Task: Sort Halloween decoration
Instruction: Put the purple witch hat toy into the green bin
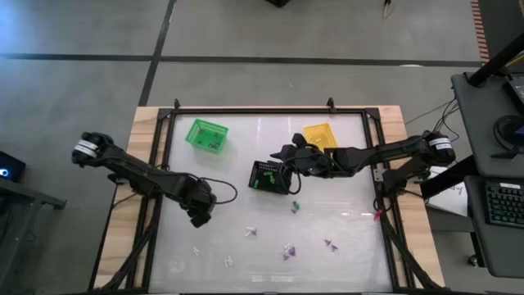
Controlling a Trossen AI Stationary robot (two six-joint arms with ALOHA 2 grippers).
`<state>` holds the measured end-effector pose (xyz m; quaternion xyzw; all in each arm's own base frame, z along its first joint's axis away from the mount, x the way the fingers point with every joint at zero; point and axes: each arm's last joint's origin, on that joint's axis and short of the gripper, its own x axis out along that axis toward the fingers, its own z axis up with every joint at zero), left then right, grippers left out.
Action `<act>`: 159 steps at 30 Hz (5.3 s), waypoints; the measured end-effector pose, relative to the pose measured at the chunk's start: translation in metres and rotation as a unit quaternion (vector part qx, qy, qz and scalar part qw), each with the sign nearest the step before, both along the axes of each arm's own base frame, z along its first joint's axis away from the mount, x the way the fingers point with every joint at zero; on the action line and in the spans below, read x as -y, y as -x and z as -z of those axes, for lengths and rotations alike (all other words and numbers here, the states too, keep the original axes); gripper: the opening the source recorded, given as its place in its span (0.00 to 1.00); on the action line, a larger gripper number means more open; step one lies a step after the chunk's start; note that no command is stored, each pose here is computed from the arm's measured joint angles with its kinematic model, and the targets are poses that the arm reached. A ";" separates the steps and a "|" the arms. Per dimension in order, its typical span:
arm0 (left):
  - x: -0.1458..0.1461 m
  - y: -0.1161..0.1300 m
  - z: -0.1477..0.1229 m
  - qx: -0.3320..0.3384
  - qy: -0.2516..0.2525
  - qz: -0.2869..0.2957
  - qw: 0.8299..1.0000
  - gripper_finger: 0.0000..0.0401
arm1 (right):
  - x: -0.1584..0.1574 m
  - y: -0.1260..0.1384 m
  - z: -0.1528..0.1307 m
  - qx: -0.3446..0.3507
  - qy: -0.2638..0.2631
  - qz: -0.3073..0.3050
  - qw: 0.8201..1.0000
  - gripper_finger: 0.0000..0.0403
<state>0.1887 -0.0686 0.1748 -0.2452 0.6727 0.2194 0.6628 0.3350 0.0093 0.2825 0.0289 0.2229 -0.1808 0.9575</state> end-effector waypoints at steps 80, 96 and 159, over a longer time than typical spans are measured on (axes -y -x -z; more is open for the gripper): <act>0.011 -0.040 -0.057 0.203 -0.069 0.175 0.961 0.00 | -0.002 0.002 0.003 -0.019 -0.003 -0.005 1.000 0.23; -0.016 -0.083 -0.098 0.373 -0.171 0.291 0.864 0.00 | -0.024 0.021 -0.014 -0.021 0.008 -0.047 0.999 0.23; -0.142 -0.041 -0.119 0.342 -0.257 0.110 0.897 0.20 | -0.033 0.055 0.026 -0.195 -0.318 0.070 0.925 0.23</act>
